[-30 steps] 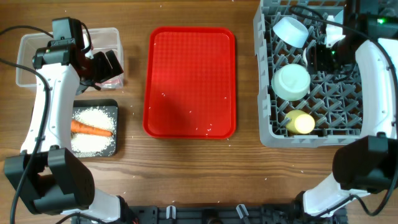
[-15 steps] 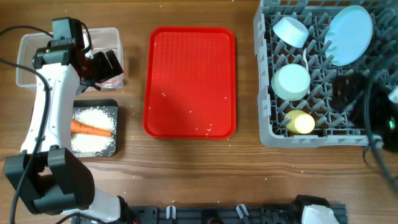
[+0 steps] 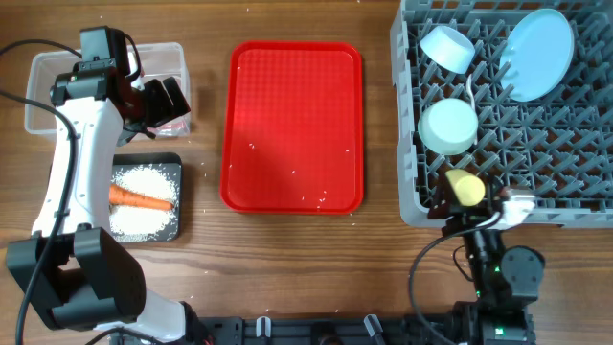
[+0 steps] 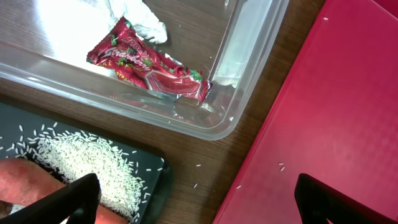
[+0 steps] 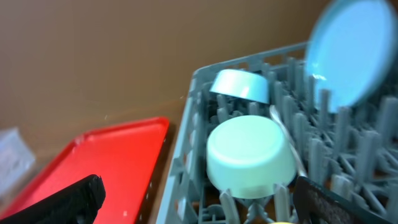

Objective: Sort waste into correct bins and load items into the dishwasher rack

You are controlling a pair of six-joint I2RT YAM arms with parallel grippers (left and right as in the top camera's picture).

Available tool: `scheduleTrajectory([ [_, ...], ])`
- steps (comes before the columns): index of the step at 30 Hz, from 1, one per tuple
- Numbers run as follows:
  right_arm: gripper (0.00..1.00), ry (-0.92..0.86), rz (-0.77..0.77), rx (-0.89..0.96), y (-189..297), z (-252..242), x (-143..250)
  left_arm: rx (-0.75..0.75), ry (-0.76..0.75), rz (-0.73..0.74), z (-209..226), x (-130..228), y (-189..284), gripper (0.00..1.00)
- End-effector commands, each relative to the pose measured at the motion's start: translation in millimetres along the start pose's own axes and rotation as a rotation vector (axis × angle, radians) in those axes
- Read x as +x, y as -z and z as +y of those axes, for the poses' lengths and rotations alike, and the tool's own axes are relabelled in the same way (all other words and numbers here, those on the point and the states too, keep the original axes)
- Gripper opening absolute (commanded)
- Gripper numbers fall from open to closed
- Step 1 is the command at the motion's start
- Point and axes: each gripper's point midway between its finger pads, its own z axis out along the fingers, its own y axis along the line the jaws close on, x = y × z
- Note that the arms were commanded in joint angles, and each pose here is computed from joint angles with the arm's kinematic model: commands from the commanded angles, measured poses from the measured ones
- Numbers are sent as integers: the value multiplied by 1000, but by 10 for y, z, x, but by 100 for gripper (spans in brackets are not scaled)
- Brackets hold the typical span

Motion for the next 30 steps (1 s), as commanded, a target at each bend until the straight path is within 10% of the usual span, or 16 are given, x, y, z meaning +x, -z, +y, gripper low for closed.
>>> scheduleTrajectory([
  [1, 100, 194, -28, -55, -14, 101, 139, 10, 7, -4, -18, -28, 12, 100],
  [16, 100, 185, -75, -66, 25, 140, 39, 8, 7, -6, -15, -31, 12, 100],
  [22, 100, 185, -75, -66, 25, 140, 39, 171, -82, -530, -392, -275, 932, 100],
  [30, 100, 185, -75, -66, 25, 140, 39, 323, 9, -894, 219, 893, 806, 100],
])
